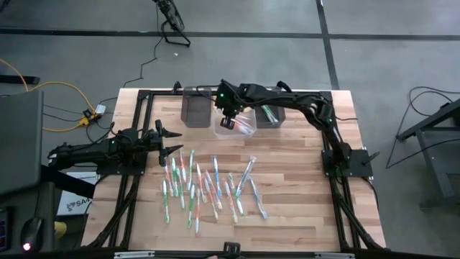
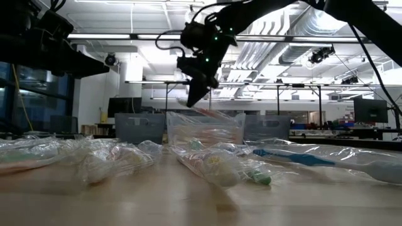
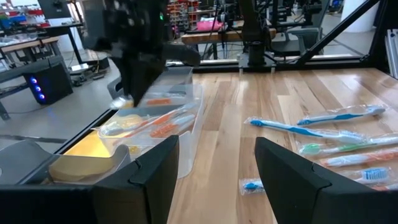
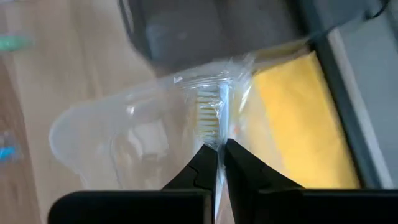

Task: Pick & Place Toothbrushes
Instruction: Put the orange toothbrush into the transparent bin, then put the blue toothbrush into the left black bin

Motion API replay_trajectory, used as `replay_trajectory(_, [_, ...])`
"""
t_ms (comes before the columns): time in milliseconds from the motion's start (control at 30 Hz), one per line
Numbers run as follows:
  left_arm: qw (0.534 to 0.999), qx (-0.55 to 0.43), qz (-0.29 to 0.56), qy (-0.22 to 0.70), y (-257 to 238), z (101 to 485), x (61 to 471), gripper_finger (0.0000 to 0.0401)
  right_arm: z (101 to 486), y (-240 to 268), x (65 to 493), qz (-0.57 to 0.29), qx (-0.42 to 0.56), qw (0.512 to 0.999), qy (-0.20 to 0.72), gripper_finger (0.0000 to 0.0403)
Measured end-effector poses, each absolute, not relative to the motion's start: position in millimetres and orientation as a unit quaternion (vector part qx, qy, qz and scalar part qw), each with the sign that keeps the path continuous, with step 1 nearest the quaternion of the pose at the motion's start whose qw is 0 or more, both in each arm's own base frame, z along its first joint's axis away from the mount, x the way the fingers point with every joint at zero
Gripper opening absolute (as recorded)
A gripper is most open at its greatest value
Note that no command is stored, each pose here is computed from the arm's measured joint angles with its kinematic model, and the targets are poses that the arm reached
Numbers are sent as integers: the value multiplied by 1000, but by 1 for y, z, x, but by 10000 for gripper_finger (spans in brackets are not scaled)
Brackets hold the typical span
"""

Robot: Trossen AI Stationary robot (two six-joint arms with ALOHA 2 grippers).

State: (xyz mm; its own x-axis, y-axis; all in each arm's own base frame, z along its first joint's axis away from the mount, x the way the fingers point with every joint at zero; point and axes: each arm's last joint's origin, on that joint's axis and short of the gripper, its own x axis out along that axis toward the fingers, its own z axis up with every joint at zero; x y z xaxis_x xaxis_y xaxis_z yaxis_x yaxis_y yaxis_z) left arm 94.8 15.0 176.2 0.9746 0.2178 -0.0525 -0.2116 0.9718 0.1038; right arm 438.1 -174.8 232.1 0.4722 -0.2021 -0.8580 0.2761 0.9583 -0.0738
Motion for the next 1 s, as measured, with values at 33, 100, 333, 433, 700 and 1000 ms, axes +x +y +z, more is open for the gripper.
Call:
replay_trajectory(33, [992,49,108,32,15,176,95,206,226,-176,439,-135,40,855,499,13])
replay_trajectory(100, [992,49,108,32,15,176,95,206,220,-178,442,-130,38,856,500,13])
replay_trajectory(333, [992,49,109,32,15,176,95,206,212,-181,442,-147,60,846,510,38])
replay_trajectory(433, [992,49,109,32,15,176,95,206,211,-180,439,-142,69,840,519,75])
replay_trajectory(700, [992,49,108,32,15,176,95,206,221,-170,435,-144,80,835,525,218])
replay_trajectory(1000, [992,49,108,32,15,176,95,206,240,-154,432,-161,91,834,519,275])
